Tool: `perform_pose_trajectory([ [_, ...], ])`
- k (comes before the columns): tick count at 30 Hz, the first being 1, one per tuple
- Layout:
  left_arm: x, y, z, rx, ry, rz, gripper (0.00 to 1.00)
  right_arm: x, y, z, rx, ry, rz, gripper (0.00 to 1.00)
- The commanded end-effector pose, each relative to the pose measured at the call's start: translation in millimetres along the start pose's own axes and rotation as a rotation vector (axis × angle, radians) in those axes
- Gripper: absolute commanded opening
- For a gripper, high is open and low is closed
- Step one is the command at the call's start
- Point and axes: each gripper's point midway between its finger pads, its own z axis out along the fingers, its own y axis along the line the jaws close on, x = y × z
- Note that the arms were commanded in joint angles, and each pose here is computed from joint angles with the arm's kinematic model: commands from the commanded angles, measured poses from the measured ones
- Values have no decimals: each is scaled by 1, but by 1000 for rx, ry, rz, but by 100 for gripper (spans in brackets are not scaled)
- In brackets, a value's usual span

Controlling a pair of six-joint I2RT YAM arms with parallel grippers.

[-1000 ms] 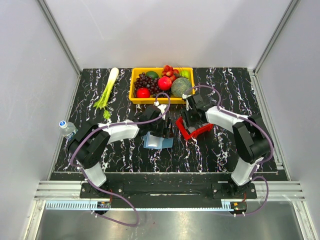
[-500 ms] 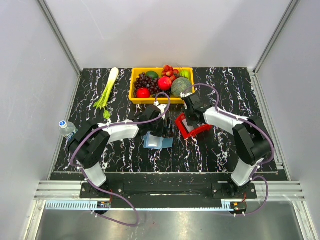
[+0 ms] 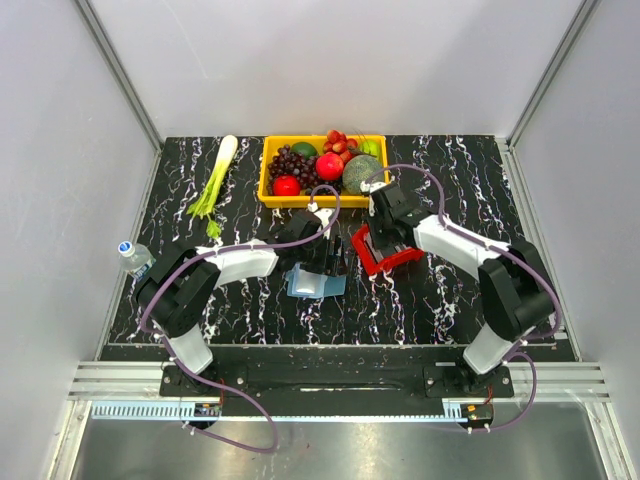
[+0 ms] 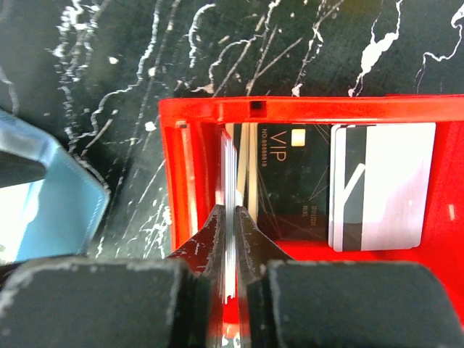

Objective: Put the credit cards into the card holder
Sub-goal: Pick up the credit card from the storage box.

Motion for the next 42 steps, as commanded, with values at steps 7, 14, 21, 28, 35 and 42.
perform_pose_trajectory([
  [7, -13, -9, 1, 44, -33, 5, 74, -22, 44, -28, -236, -28, 19, 1],
  [14, -11, -8, 0, 40, -28, 5, 74, -4, 34, -6, -168, 46, 33, 2],
  [21, -13, -10, 2, 44, -29, 0, 74, -6, 57, -16, -299, 63, 52, 9],
  [28, -13, -9, 2, 40, -28, 5, 74, -31, 11, -31, -30, -56, 97, 13],
  [35, -15, -10, 1, 45, -34, 6, 74, -13, -9, -8, 88, 27, 64, 16],
  [42, -13, -9, 1, 40, -28, 5, 74, -18, 16, -8, -42, 29, 79, 3],
])
